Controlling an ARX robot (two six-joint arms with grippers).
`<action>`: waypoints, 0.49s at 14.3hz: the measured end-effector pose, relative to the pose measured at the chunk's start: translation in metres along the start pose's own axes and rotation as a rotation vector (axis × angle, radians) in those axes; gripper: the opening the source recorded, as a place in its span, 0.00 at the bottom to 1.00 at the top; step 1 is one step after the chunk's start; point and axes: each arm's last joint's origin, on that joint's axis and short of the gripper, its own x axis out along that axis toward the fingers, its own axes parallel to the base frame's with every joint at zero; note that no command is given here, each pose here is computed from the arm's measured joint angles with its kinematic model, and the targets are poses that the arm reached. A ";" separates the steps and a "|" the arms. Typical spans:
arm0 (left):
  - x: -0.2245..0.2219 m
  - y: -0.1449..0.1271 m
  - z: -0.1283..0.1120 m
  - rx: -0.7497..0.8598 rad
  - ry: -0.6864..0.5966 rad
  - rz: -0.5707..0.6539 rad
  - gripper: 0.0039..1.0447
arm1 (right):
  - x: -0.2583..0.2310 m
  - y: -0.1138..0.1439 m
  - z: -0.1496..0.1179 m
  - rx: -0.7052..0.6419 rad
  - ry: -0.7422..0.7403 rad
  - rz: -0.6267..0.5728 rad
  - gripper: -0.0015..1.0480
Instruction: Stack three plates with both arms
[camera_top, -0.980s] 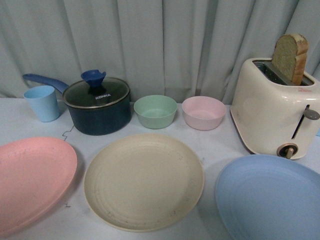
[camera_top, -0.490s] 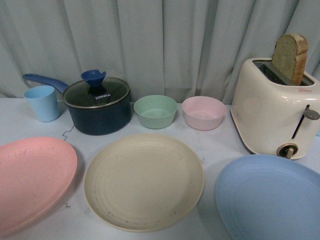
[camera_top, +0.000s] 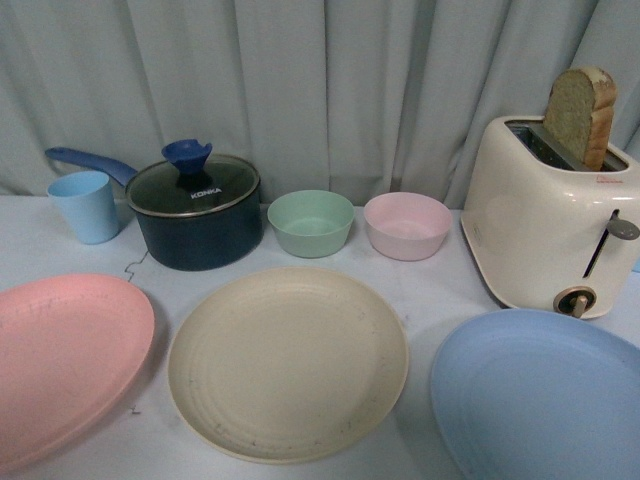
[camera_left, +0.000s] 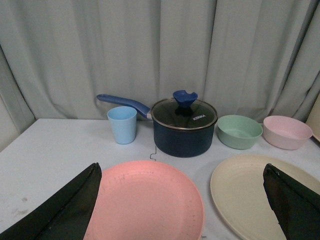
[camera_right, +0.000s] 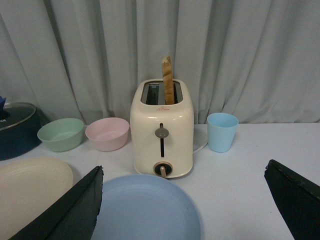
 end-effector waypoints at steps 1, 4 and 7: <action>0.000 0.000 0.000 0.000 0.000 0.000 0.94 | 0.000 0.000 0.000 0.000 0.000 0.000 0.94; 0.000 0.000 0.000 0.000 0.000 0.000 0.94 | 0.000 0.000 0.000 0.000 0.000 0.000 0.94; 0.000 0.000 0.000 0.000 0.000 0.000 0.94 | 0.000 0.000 0.000 0.000 0.000 0.000 0.94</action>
